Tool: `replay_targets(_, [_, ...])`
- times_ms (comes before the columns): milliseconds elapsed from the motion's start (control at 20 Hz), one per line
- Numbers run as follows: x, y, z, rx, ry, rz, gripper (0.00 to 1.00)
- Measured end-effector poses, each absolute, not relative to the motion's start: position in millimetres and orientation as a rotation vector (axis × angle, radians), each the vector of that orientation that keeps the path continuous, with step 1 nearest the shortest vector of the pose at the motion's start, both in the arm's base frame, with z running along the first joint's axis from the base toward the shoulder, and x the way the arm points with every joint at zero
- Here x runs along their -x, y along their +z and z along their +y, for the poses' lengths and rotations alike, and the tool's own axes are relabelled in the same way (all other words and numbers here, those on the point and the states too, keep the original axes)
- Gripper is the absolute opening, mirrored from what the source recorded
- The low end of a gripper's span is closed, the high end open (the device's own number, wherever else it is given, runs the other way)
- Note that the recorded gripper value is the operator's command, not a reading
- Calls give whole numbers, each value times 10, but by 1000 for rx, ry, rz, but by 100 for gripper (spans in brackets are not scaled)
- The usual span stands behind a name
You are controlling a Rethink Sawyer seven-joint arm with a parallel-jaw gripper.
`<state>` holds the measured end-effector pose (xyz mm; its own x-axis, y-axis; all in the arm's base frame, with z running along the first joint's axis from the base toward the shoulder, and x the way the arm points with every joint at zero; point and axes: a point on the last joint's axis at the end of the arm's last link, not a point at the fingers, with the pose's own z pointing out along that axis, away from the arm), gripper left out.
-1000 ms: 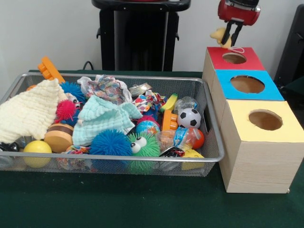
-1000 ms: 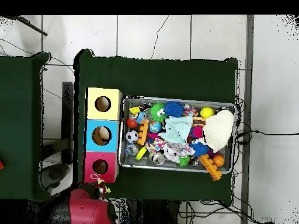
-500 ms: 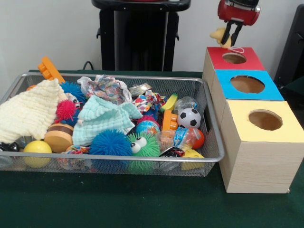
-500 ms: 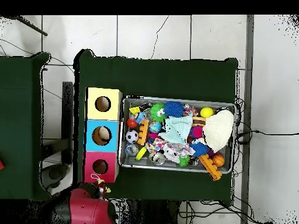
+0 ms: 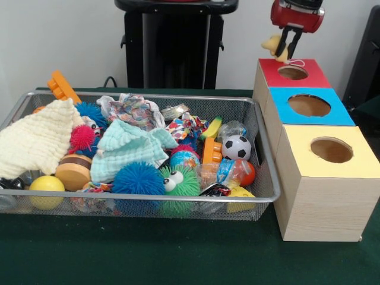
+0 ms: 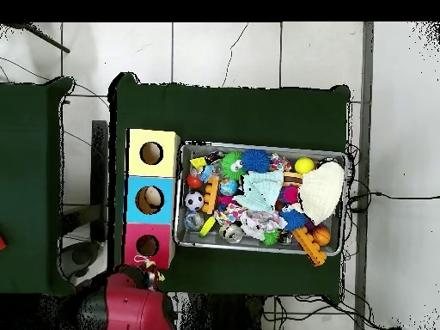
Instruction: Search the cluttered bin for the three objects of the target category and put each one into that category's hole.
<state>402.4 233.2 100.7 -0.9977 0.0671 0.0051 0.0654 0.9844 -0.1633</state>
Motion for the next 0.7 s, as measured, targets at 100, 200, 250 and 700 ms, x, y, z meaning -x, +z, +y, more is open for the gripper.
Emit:
replay_targets(100, [-4038, 1007, 2317, 110, 256, -3119, 0])
replay_targets(200, [-4048, 1004, 2299, 119, 254, -3114, 0])
replay_targets(250, [-4050, 1003, 2299, 119, 252, -3113, 0])
replay_targets(700, [-4071, 997, 2290, 131, 236, -3103, 0])
